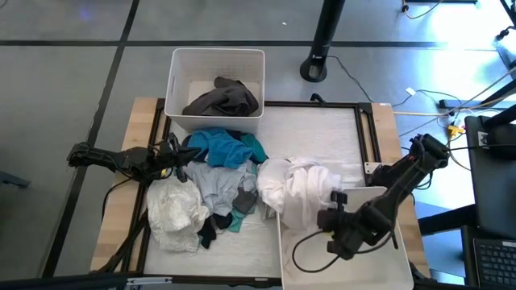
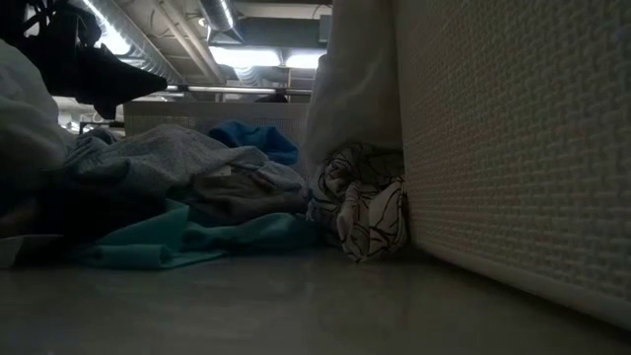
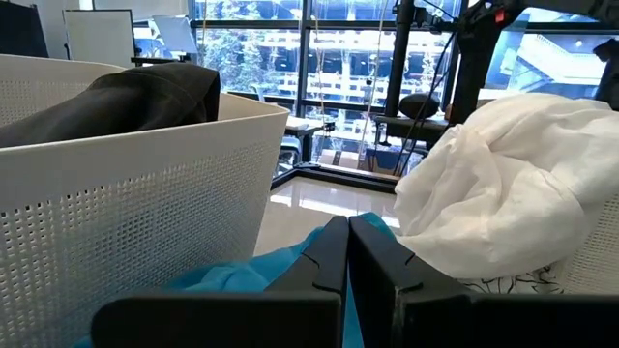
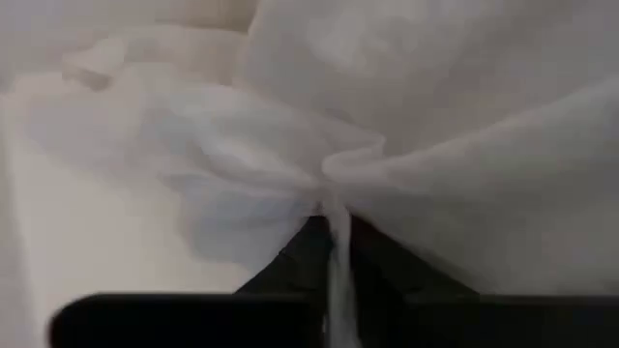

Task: Sort clothes
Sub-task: Put the white shirt into the bottom white laundry organizer

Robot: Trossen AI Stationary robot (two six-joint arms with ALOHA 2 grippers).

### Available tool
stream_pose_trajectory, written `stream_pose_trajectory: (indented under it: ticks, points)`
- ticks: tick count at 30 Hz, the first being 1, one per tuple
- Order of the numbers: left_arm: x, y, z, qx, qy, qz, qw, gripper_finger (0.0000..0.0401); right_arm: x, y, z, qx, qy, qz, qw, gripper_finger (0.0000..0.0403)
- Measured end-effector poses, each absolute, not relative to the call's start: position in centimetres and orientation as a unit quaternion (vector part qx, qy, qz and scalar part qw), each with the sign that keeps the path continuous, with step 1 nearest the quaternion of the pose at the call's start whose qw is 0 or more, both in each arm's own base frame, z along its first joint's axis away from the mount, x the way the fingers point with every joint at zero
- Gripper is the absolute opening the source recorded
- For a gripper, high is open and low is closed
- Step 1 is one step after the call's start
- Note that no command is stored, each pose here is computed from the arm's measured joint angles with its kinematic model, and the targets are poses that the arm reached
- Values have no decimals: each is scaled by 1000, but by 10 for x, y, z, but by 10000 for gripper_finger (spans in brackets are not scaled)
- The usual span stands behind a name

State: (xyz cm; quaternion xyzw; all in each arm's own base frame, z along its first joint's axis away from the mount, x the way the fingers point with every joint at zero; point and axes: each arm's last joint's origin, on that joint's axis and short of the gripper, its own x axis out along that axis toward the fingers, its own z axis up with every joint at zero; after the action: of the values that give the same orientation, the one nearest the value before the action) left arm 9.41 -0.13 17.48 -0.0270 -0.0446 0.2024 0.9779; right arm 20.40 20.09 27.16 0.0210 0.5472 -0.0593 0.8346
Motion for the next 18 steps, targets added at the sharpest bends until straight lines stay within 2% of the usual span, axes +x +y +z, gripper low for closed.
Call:
stream_pose_trajectory:
  ticks: [5, 11, 14, 18]
  points:
    - [94, -1, 175, -27, -44, 202, 978, 4, 210, 196, 308, 46, 548, -38, 834, 131]
    - [94, -1, 175, -26, -43, 202, 978, 4, 218, 180, 375, 59, 497, -11, 866, 229]
    - [94, -1, 175, -24, -43, 203, 978, 4, 225, 165, 400, 29, 452, -15, 892, 263]
    - [94, -1, 175, -17, -41, 203, 978, 4, 241, 136, 411, -50, 419, -53, 905, 285]
